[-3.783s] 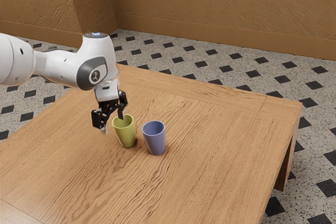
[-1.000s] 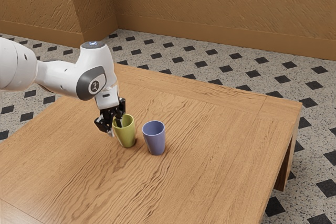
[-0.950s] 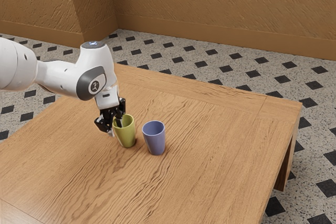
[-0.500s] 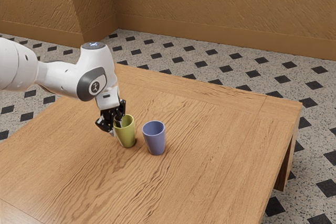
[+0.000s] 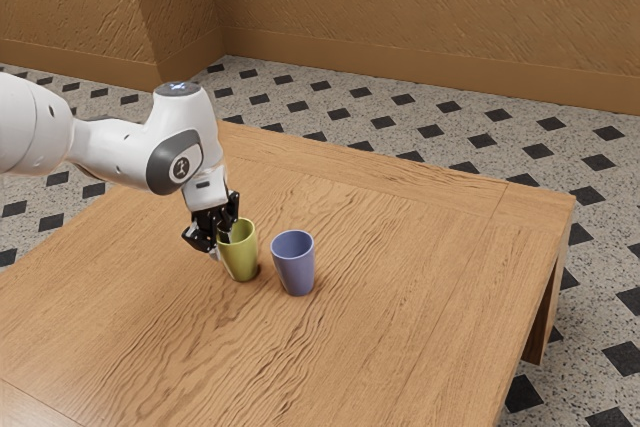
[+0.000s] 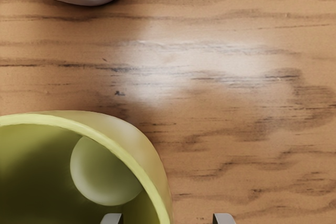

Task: Place the left cup onto the right cup

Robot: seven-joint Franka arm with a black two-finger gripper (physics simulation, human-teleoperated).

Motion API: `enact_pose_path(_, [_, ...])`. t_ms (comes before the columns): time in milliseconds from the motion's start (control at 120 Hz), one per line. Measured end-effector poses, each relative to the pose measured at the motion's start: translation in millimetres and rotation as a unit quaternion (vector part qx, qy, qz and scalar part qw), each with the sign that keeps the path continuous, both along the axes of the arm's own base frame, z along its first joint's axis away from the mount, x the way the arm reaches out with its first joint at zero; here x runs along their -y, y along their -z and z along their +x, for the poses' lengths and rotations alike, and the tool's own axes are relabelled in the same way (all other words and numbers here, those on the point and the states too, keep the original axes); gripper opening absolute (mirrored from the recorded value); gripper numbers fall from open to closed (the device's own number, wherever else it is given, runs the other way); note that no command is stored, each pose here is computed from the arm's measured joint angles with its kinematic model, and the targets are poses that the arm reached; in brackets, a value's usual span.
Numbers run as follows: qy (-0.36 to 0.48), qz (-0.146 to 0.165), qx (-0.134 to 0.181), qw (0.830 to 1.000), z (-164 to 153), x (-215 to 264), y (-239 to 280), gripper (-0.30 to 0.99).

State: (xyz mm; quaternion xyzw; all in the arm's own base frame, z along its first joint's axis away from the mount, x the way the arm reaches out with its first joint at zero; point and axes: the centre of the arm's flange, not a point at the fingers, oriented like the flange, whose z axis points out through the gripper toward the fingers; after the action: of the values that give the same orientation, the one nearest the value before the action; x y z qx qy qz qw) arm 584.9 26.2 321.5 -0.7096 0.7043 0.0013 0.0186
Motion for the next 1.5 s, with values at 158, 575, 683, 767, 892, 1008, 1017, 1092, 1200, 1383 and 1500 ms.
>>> enact_pose_path(158, [0.0, 0.0, 0.0, 1.0, 0, 0, 0, 0.14])
enact_pose_path(575, [-0.001, 0.0, -0.001, 1.0, 0, -1, 1, 0.04])
enact_pose_path(683, [-0.001, 0.0, 0.0, 1.0, 0, -1, 1, 0.01])
enact_pose_path(767, [-0.001, 0.0, 0.0, 1.0, 0, -1, 0, -0.02])
enact_pose_path(892, [0.0, 0.001, 0.001, 1.0, 0, -1, 0, -0.05])
enact_pose_path(1008, [0.0, 0.001, 0.001, 1.0, 0, -1, 0, -0.07])
enact_pose_path(1017, [0.0, 0.001, 0.001, 1.0, 0, -1, 0, -0.07])
enact_pose_path(1092, [0.0, 0.001, 0.001, 1.0, 1, -1, 0, -0.08])
enact_pose_path(1200, [0.001, 0.001, 0.004, 1.0, 1, -1, -3, -0.09])
enact_pose_path(1383, [0.0, 0.002, 0.01, 1.0, 0, -2, -11, -0.09])
enact_pose_path(1500, [0.001, 0.001, 0.016, 1.0, -2, -1, -19, -0.09])
